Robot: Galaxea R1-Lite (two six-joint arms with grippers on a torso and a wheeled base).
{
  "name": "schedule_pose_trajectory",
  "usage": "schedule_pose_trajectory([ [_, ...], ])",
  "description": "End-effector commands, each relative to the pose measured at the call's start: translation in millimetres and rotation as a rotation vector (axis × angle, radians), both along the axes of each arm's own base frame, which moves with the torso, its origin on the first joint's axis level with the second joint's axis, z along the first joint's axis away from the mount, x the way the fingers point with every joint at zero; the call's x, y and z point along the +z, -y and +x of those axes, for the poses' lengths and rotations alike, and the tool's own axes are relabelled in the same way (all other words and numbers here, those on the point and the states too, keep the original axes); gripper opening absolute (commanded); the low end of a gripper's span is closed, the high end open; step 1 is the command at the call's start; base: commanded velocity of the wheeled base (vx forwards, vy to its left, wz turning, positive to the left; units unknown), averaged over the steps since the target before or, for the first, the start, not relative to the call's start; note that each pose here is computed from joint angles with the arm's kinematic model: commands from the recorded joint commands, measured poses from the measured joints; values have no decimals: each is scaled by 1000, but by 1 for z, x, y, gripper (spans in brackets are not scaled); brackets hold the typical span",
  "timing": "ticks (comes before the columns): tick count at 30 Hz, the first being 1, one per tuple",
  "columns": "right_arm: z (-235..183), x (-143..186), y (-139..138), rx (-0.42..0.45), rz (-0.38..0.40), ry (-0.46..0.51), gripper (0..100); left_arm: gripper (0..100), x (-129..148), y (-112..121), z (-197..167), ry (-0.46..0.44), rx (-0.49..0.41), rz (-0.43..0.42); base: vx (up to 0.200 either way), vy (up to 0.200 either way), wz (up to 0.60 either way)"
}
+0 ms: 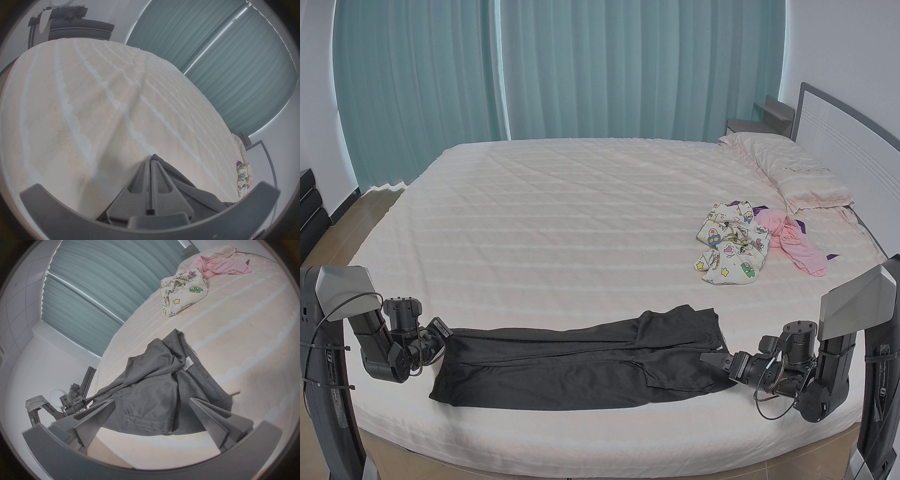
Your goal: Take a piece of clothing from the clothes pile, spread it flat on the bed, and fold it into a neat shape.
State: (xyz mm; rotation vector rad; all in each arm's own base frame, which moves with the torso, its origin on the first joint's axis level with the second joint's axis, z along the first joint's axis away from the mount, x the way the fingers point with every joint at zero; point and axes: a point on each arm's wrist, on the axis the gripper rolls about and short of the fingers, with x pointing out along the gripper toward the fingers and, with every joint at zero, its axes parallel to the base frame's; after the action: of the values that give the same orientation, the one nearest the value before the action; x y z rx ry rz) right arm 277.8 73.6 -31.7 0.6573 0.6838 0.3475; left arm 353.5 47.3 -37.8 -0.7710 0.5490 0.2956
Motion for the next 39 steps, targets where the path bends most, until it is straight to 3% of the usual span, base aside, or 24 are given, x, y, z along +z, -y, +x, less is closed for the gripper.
schedule_pose_trajectory([
  [1, 1, 2, 0, 1, 4, 14, 100, 0, 1, -1, 1, 6, 3, 1, 0, 0, 0],
  [11, 5, 13, 2, -14, 18, 59, 100, 0, 3, -1, 7, 27, 3, -2, 0, 0, 0],
  [12, 6, 17, 2, -15, 22, 77, 100, 100, 3, -1, 7, 27, 3, -2, 0, 0, 0],
  [20, 32, 35, -1, -24, 45, 196, 100, 100, 1, 0, 4, 16, 5, -11, 0, 0, 0],
  [27, 75, 31, -10, -29, 13, 120, 100, 100, 9, -1, 5, 44, 49, -129, 0, 0, 0],
  [31, 93, 20, -14, -12, -27, 72, 100, 100, 10, -2, 4, 43, 47, -135, 0, 0, 0],
  [39, 109, -10, -18, 57, -140, 109, 100, 100, 9, -2, 4, 41, 47, -133, 0, 0, 0],
])
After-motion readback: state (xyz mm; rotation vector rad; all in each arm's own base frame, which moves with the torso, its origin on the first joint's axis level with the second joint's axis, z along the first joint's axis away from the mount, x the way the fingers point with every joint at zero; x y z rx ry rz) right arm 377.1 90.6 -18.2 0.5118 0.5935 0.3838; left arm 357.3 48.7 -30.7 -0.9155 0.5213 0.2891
